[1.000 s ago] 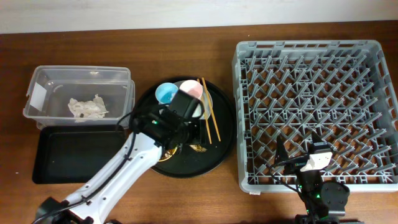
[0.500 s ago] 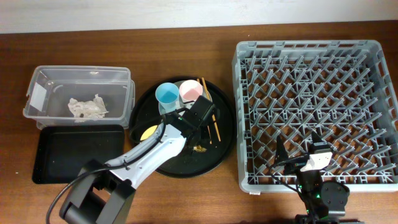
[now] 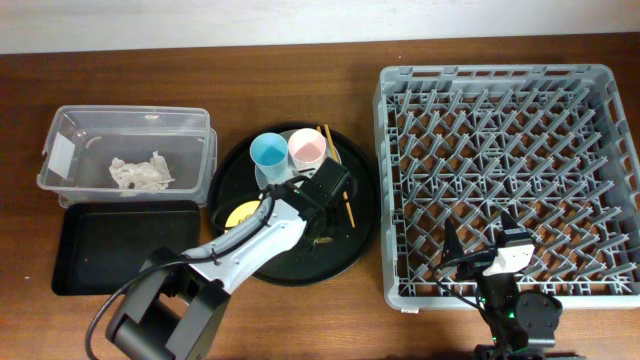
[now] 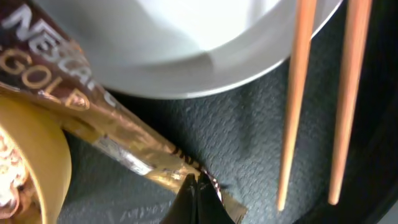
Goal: Sort waste into correct bins and load items into the dishwasher rack
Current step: 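Reach the left gripper to the Nescafe Gold wrapper and grasp it, then carry the wrapper left and release it into the clear bin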
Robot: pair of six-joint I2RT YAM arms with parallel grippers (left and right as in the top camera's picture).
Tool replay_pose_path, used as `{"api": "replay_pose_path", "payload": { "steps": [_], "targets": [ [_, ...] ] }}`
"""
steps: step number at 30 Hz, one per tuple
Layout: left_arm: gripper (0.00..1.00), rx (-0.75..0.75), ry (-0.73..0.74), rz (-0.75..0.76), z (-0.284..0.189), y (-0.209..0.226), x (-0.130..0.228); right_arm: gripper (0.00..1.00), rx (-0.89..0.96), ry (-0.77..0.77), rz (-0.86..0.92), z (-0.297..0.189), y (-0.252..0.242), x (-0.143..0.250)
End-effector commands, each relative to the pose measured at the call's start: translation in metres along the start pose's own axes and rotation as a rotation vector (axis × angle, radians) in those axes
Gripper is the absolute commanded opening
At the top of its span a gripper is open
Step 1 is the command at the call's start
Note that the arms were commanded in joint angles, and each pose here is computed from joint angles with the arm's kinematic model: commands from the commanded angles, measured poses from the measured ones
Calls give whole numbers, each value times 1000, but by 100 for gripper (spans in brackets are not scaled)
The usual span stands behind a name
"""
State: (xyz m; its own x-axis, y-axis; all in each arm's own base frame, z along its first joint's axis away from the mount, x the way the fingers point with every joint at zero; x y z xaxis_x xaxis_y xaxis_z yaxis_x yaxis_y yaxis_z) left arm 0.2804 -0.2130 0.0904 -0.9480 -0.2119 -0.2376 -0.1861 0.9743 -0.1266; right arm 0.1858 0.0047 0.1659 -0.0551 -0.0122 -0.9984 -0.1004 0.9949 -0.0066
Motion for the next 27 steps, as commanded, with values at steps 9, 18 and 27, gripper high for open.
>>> {"api": "replay_pose_path", "payload": {
  "steps": [9,18,27],
  "targets": [
    [38,15,-58,-9,-32,1,-8,98,-7,3,-2,0,0,2],
    [31,-47,36,-13,13,-1,11,98,-7,3,-2,0,0,2],
    [0,60,-128,5,-66,-9,-27,98,-7,3,-1,0,0,2]
  ]
}}
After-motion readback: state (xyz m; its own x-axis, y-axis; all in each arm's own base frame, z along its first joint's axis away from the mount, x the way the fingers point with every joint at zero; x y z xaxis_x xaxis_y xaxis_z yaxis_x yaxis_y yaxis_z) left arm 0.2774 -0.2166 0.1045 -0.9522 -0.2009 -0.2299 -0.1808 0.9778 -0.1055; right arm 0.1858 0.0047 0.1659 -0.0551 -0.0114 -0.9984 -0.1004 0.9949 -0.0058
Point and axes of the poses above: each gripper's point midway between its finger pads, its own z axis out along the fingers, its own y axis along the line the jaws close on, x = y × z, the point moved 6 cm from there along -z, back along the fingers, and after that the axes turned 2 degrees about -z, right-handed, at the moved point
